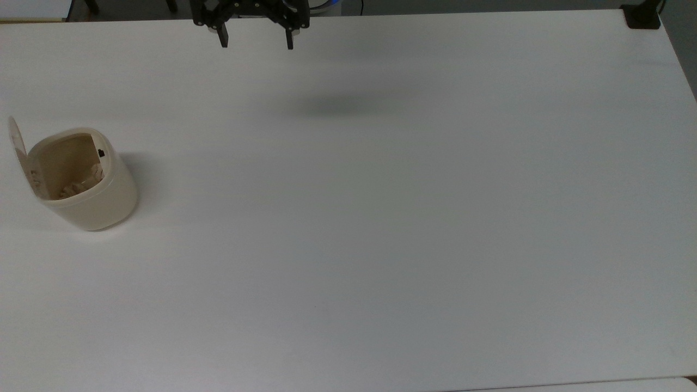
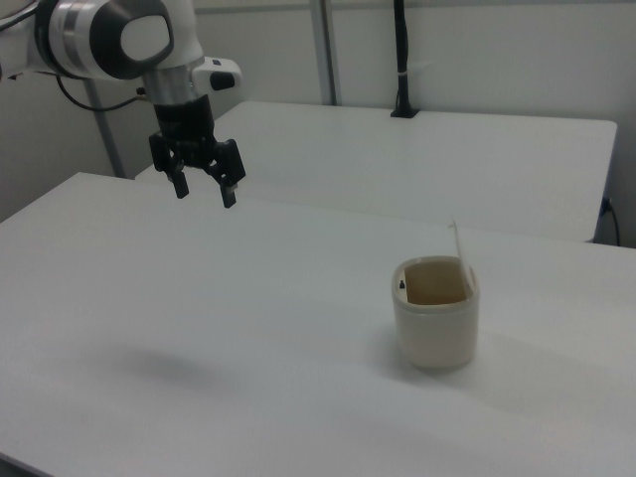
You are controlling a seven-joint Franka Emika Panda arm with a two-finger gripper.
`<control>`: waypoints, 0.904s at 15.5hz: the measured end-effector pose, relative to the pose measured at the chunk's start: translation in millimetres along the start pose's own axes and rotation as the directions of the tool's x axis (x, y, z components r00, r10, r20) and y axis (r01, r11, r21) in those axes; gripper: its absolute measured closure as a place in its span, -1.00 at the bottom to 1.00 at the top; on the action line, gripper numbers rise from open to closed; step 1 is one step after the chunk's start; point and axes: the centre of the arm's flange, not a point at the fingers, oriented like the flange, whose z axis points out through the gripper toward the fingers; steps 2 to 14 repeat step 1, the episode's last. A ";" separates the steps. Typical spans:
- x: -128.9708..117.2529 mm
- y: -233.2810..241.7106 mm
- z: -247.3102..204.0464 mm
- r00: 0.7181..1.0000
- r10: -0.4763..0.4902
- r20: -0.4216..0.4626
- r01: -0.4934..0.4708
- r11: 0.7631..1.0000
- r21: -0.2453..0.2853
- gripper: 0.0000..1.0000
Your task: Open the trash bin
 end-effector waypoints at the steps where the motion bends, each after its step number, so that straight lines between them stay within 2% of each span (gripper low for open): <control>1: -1.1 -3.0 -0.1 1.000 -0.005 0.006 0.005 1.000 0.001 -1.00; 14: -1.1 -3.0 -0.1 1.000 -0.005 0.006 0.005 1.000 0.001 -1.00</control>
